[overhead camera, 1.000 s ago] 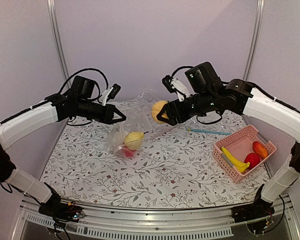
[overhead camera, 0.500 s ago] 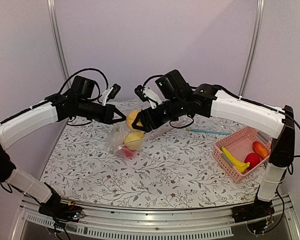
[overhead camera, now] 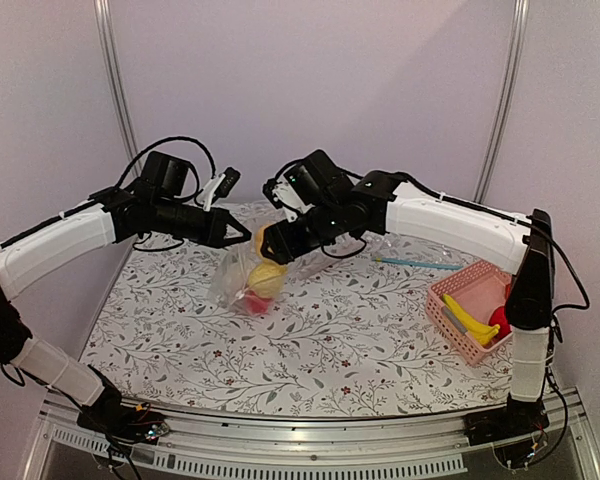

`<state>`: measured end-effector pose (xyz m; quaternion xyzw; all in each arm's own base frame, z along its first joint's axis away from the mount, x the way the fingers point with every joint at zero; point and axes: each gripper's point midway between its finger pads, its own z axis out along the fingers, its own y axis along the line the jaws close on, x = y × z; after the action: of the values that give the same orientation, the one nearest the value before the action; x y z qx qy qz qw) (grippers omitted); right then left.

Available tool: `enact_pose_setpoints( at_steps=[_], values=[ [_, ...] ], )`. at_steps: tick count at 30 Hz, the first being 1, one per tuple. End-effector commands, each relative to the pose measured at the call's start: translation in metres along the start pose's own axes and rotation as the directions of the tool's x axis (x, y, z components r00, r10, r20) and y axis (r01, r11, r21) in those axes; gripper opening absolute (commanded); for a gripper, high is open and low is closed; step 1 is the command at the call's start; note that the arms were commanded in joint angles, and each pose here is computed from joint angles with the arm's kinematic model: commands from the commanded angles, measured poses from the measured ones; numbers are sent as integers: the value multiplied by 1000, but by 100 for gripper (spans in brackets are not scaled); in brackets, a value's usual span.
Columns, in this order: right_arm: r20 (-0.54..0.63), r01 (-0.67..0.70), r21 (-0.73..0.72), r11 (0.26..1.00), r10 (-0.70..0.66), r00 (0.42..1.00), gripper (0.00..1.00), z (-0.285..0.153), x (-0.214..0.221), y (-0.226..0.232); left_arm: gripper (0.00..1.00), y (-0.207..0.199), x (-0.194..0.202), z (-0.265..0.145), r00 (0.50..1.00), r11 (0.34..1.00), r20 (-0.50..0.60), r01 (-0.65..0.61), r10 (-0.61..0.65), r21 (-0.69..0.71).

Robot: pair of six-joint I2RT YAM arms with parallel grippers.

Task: Place the food in the zip-top bag and seal the zipper
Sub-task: Place the fake fruit in the zipper food storage bag.

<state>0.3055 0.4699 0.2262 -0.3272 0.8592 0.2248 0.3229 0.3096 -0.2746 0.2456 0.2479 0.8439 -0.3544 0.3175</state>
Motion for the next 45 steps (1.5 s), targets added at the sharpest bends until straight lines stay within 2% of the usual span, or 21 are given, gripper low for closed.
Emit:
enact_pose_setpoints(
  at_steps=[1, 11, 19, 25, 29, 38, 45],
  values=[
    [43, -45, 93, 995, 41, 998, 60, 8, -12, -12, 0, 1, 2, 3, 1000, 1000, -8, 13, -13, 13],
    [106, -114, 55, 992, 108, 988, 61, 33, -22, -7, 0, 0, 3, 4, 1000, 1000, -9, 12, -12, 22],
    [87, -118, 49, 992, 114, 990, 71, 49, -15, -6, 0, 1, 1, 2, 1000, 1000, -1, 10, -10, 12],
    [100, -93, 33, 995, 89, 991, 84, 34, -21, -3, 0, 2, 0, 1, 1000, 1000, 3, 9, -9, 4],
    [109, -86, 17, 996, 83, 991, 88, 23, -25, 0, 0, 2, 0, 0, 1000, 1000, 4, 9, -9, -1],
    [148, -58, 9, 998, 56, 987, 94, -24, -32, 1, 0, 3, -1, -1, 1000, 1000, 11, 8, -8, -7],
    [159, -86, 103, 991, 69, 985, 90, -53, -23, -20, 0, 2, -2, -3, 1000, 1000, 15, 7, -7, -10]
  ],
)
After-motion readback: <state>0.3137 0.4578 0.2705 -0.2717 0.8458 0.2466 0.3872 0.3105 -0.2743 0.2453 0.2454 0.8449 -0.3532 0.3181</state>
